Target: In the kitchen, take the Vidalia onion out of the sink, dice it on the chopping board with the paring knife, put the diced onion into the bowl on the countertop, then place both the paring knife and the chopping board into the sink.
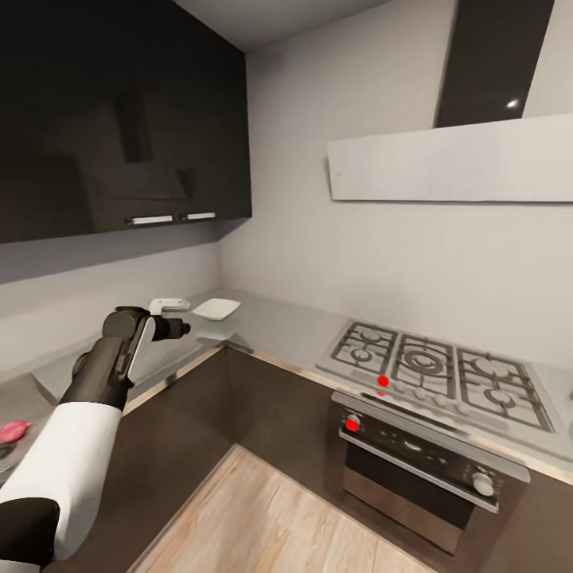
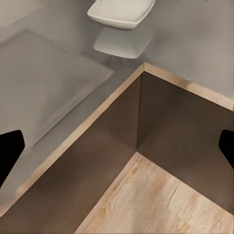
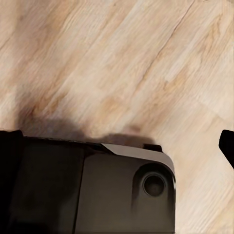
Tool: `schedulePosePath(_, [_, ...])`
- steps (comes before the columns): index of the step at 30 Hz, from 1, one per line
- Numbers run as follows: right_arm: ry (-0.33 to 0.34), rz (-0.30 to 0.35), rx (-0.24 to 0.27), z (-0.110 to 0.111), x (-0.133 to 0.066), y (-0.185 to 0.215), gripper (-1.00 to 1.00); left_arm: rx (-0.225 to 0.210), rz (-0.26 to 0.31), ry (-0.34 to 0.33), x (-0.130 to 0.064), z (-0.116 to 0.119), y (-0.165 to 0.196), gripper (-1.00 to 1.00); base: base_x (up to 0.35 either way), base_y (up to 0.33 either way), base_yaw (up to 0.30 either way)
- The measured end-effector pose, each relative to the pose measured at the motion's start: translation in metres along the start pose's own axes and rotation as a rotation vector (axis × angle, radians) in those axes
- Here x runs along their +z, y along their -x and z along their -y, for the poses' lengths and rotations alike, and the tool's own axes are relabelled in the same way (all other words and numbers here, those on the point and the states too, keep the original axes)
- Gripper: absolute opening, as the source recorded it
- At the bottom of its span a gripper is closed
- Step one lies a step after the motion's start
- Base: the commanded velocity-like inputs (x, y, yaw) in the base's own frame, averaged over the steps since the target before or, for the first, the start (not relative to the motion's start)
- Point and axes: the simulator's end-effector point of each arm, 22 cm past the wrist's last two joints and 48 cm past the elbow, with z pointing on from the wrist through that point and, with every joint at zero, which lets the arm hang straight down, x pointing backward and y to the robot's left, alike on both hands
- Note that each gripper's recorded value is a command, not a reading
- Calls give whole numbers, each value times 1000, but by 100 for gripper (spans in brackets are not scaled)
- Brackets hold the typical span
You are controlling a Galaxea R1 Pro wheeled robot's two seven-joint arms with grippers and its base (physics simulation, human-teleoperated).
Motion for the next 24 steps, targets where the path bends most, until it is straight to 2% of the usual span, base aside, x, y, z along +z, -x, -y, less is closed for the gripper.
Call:
schedulePosePath(10, [6,-33,3,-4,-3,-15,100,2,-13,1,3,0,-5,100,329,3,0])
schedulePosePath(13, [15,-34,7,-11,-3,-15,100,2,-18,1,4,0,-7,100,329,55,0])
schedulePosePath(24, [22,-34,11,-17,-3,-15,100,3,-20,2,5,0,-7,100,300,154,0])
